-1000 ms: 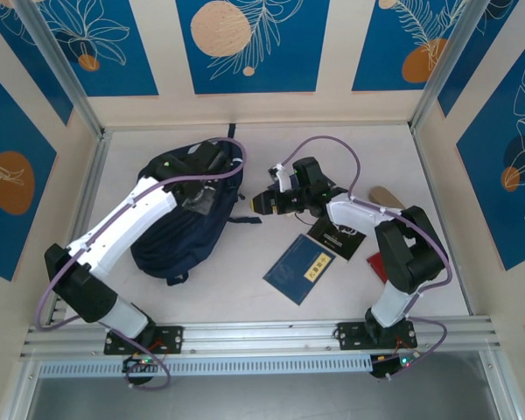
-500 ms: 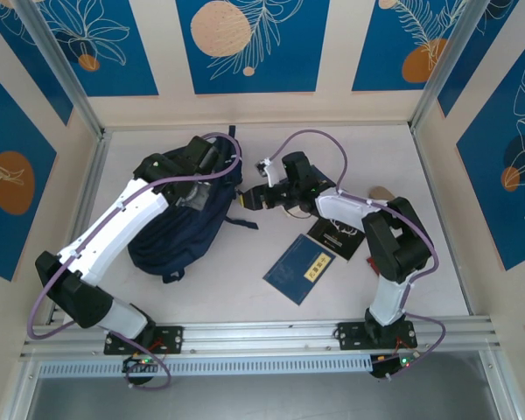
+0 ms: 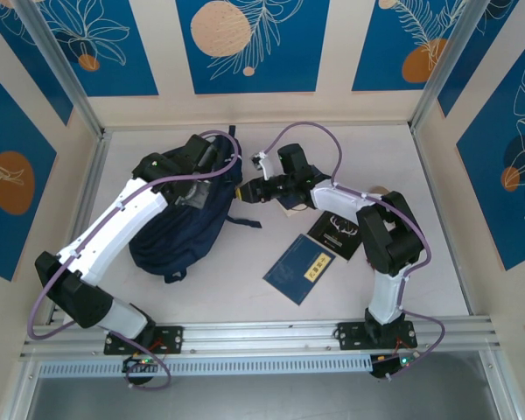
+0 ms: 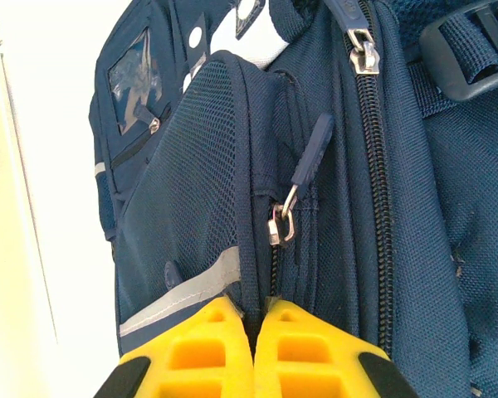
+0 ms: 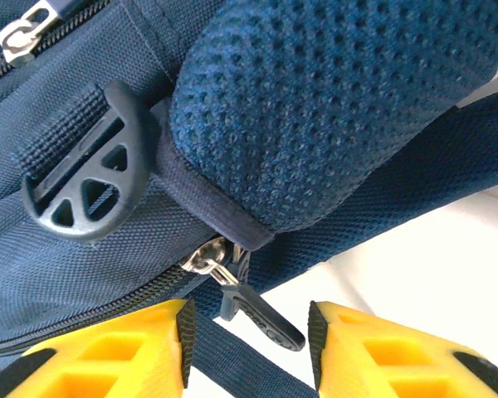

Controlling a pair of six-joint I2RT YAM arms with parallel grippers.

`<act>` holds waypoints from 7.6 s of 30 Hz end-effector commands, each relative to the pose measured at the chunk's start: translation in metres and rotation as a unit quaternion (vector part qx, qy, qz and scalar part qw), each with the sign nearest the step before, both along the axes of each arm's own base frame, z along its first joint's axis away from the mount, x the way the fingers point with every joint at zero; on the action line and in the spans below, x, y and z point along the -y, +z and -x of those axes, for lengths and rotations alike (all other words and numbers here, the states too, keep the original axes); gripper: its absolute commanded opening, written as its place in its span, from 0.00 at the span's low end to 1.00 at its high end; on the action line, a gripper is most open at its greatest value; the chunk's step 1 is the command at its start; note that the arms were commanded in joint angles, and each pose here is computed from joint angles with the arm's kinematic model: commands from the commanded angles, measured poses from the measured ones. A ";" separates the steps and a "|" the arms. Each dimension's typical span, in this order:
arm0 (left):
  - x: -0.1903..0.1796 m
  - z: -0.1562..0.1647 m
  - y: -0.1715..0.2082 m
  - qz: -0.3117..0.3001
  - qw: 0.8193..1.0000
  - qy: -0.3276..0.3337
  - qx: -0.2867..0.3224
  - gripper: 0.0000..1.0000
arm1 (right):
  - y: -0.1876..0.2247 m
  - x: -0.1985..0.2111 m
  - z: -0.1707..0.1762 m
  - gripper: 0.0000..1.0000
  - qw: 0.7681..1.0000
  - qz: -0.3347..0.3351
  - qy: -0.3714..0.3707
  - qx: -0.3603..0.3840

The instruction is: Pack the student bag

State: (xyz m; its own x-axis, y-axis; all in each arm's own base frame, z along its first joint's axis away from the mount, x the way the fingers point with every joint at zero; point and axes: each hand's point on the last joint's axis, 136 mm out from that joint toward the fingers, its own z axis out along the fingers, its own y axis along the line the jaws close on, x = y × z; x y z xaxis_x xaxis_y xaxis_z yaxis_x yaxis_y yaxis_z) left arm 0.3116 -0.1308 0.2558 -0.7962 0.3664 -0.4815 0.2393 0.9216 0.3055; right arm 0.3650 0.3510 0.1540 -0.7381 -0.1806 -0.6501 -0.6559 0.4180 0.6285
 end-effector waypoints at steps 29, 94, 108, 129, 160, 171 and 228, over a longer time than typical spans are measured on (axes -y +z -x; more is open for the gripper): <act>-0.002 -0.021 0.029 0.027 0.998 0.022 0.059 0.00 | 0.000 0.007 0.021 0.02 0.999 0.034 0.022 0.037; 0.013 -0.015 0.065 0.113 0.988 -0.029 0.099 0.00 | 0.026 0.024 0.032 0.51 1.000 -0.008 0.000 0.031; 0.011 -0.014 0.066 0.106 0.989 -0.035 0.099 0.00 | 0.050 0.022 0.035 0.43 0.998 -0.033 0.036 0.033; 0.015 -0.015 0.065 0.113 0.988 -0.037 0.096 0.00 | 0.032 0.009 0.023 0.24 0.998 -0.016 0.054 0.035; 0.027 -0.023 0.040 0.132 0.988 -0.026 0.072 0.00 | 0.032 0.004 0.045 0.00 0.993 0.020 0.065 0.095; 0.066 -0.045 -0.018 0.207 0.978 0.007 0.009 0.00 | 0.022 -0.015 0.115 0.00 0.995 0.007 0.069 0.068; 0.071 -0.094 -0.111 0.098 0.986 -0.119 -0.057 0.00 | -0.003 0.073 0.008 0.00 0.993 0.076 -0.081 0.026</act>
State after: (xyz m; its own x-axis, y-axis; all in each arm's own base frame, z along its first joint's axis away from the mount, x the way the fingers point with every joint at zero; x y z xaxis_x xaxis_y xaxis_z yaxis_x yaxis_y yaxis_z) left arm 0.3827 -0.2148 0.1063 -0.7481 0.5482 -0.3740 0.5874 0.8092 0.0110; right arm 0.3642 0.2754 0.1288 -0.7931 -0.1113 -0.5988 -0.5304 0.6094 0.5893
